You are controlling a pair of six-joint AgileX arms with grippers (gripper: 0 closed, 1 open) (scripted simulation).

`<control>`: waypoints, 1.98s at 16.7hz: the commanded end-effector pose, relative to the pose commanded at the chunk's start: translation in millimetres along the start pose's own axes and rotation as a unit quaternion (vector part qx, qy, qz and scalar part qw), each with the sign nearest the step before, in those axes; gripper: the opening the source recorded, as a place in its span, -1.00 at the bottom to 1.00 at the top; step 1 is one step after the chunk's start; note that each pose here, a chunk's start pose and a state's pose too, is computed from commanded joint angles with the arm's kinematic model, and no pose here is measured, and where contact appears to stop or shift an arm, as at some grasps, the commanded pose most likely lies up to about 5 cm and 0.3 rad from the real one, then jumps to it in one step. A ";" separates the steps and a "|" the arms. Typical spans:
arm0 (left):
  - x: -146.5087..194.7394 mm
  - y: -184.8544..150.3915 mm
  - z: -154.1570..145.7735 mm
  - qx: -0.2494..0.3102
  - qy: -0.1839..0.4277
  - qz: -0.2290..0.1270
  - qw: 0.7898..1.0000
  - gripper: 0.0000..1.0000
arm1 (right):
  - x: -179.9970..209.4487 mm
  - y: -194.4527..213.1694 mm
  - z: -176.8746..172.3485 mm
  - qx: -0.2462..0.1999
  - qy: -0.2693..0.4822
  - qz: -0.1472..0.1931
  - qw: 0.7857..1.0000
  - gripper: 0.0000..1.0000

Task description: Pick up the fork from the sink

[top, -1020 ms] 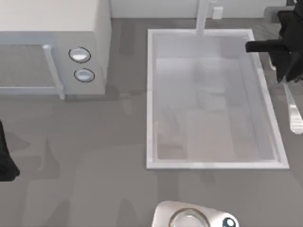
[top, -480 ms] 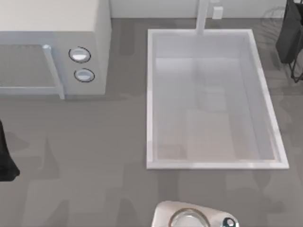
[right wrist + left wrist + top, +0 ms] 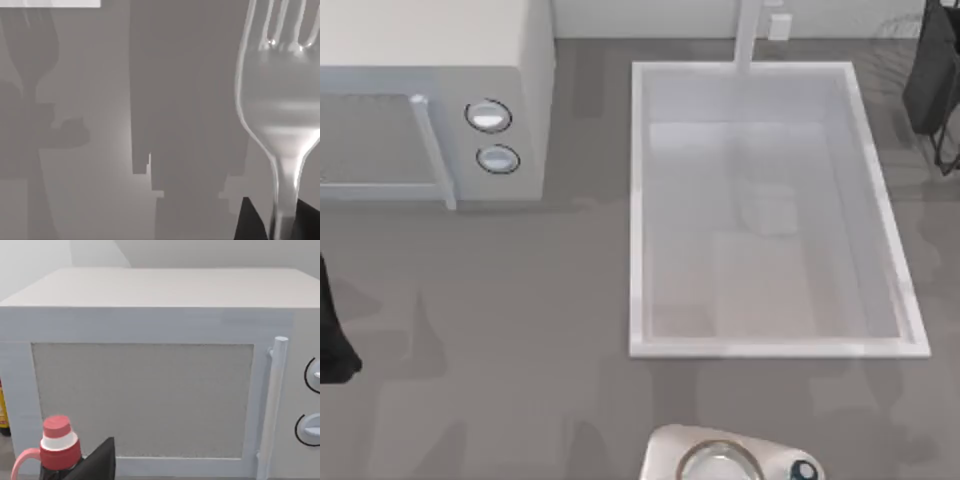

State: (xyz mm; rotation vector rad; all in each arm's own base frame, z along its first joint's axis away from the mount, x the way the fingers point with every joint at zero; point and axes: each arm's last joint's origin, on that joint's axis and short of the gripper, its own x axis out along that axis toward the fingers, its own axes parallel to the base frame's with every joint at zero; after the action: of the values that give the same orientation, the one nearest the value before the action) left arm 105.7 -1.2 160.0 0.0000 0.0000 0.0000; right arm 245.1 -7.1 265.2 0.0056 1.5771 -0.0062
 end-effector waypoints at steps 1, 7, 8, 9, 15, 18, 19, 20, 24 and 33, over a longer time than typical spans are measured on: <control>0.0 0.0 0.0 0.000 0.000 0.000 1.000 1.00 | 6.7 -0.1 0.8 0.000 0.002 0.000 1.000 -1.00; 0.0 0.0 0.0 0.000 0.000 0.000 1.000 1.00 | 75.3 -0.9 5.7 0.001 -0.012 0.000 1.000 -1.00; 0.0 0.0 0.0 0.000 0.000 0.000 1.000 1.00 | 86.5 -1.0 3.8 0.001 -0.010 0.000 1.000 -1.00; 0.0 0.0 0.0 0.000 0.000 0.000 1.000 1.00 | 95.6 -1.0 1.7 0.001 -0.007 0.000 1.000 -1.00; 0.0 0.0 0.0 0.000 0.000 0.000 1.000 1.00 | 105.2 -1.0 -0.7 0.001 -0.003 0.000 1.000 -1.00; 0.0 0.0 0.0 0.000 0.000 0.000 1.000 1.00 | 105.2 -1.0 -0.7 0.001 -0.003 0.000 1.000 -0.55; 0.0 0.0 0.0 0.000 0.000 0.000 1.000 1.00 | 105.2 -1.0 -0.7 0.001 -0.003 0.000 1.000 -0.40; 0.0 0.0 0.0 0.000 0.000 0.000 1.000 1.00 | 105.2 -1.0 -0.7 0.001 -0.003 0.000 1.000 -0.25; 0.0 0.0 0.0 0.000 0.000 0.000 1.000 1.00 | 105.2 -1.0 -0.7 0.001 -0.003 0.000 1.000 0.36; 0.0 0.0 0.0 0.000 0.000 0.000 1.000 1.00 | 105.2 -1.0 -0.7 0.001 -0.003 0.000 1.000 1.00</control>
State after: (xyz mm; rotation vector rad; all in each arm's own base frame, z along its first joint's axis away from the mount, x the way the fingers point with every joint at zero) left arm 105.7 -1.2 160.0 0.0000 0.0000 0.0000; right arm 243.7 -8.1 160.0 0.0078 1.5708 -0.0078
